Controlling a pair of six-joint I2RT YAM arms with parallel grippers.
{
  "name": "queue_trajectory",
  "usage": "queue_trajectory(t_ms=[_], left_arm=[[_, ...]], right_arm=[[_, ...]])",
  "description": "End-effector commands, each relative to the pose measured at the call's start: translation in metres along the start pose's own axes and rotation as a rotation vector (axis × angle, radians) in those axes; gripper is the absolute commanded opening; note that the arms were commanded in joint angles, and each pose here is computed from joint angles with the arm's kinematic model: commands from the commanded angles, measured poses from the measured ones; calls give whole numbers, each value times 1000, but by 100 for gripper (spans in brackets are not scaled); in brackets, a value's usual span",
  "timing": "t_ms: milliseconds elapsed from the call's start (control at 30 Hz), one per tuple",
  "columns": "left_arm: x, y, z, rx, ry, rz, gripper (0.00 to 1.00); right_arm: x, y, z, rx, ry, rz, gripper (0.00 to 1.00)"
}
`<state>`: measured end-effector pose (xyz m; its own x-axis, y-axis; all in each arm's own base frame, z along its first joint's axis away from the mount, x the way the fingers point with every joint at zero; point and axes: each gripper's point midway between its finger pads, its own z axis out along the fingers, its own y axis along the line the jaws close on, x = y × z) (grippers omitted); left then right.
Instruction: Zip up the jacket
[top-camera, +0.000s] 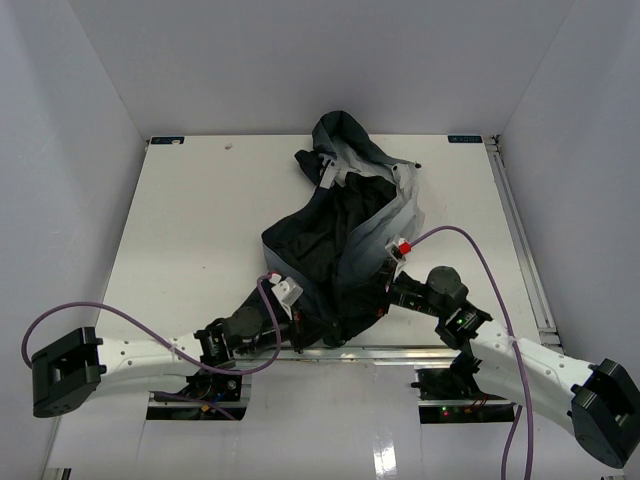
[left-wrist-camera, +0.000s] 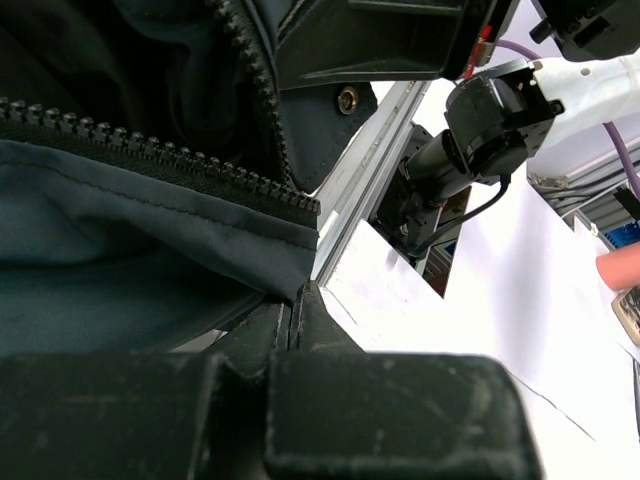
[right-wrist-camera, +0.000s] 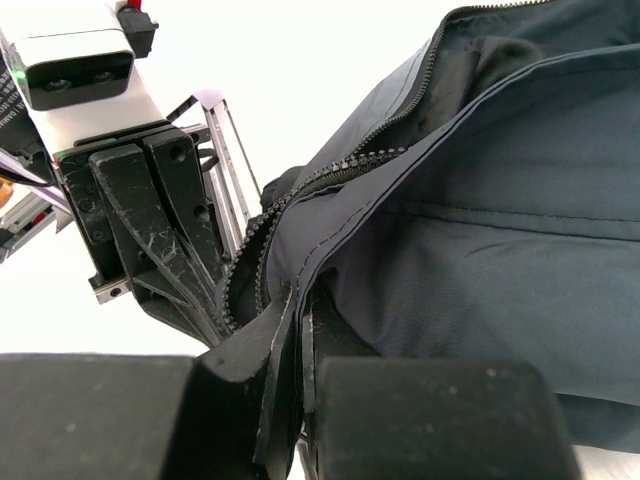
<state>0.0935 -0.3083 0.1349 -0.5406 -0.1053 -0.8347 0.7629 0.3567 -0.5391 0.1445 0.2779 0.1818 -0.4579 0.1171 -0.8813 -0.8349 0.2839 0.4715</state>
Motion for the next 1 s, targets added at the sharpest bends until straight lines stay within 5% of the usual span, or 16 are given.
queue_trajectory(t_ms=[0, 500, 733, 967], left_arm=[[39, 17, -9, -65, 149, -13, 0], [49, 14, -4, -31, 191, -6, 0], [36, 12, -5, -50, 143, -38, 0], [34, 6, -5, -29, 146, -98, 0]], right_arm=[[-67, 20, 3, -50, -208, -94, 8], [-86, 30, 4, -74, -251, -74, 8], [-51, 14, 8, -51, -154, -67, 9], [-27, -12, 12, 56, -38, -56, 29]])
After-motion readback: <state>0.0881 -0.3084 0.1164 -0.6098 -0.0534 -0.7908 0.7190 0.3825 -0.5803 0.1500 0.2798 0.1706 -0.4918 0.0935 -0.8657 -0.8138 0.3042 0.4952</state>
